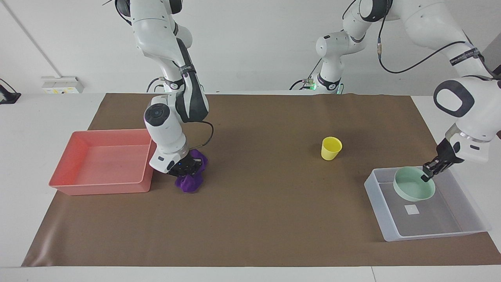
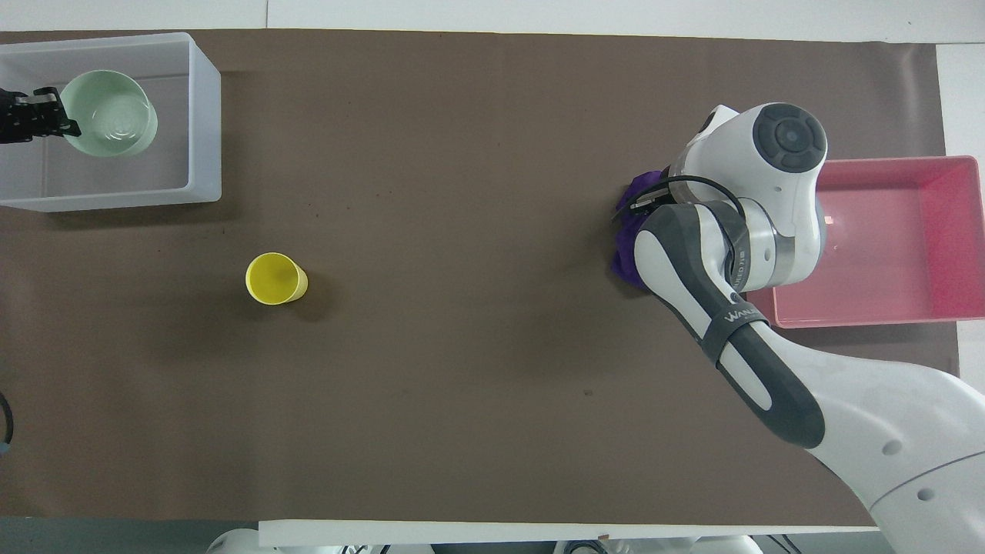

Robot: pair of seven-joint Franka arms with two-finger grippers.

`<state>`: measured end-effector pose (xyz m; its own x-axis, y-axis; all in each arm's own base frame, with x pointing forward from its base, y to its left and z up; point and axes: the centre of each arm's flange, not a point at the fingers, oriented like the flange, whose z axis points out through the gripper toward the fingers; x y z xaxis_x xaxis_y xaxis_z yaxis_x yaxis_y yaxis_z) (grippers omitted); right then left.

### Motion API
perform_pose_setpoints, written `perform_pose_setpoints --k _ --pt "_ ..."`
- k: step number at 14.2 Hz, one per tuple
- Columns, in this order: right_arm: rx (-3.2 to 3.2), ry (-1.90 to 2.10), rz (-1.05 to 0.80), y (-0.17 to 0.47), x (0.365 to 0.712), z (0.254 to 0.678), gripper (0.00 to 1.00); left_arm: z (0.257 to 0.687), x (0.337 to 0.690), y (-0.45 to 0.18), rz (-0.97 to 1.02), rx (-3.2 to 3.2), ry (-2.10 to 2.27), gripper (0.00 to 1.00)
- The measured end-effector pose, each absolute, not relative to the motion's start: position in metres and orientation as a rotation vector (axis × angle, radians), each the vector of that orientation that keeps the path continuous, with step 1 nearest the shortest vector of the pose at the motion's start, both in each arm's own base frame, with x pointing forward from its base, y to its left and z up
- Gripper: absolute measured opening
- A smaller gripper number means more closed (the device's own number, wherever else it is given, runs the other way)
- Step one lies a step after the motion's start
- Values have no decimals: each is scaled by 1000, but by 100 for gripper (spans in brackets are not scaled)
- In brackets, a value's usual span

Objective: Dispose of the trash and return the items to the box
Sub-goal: 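Place the bowl in the box while the right gripper drops the cloth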

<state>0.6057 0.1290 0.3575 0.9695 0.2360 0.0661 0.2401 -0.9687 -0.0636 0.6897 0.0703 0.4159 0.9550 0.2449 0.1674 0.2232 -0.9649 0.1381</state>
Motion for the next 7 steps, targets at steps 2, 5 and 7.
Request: perform_pose_setpoints --k 2,5,7 --pt "-3035 -353 -64 118 603 409 9 373 701 72 245 2990 369 4" --pt "-3023 -286 -38 81 597 485 9 353 708 74 239 2990 374 9" --pt "-3034 -245 -27 51 591 526 9 361 711 73 265 2987 377 31"
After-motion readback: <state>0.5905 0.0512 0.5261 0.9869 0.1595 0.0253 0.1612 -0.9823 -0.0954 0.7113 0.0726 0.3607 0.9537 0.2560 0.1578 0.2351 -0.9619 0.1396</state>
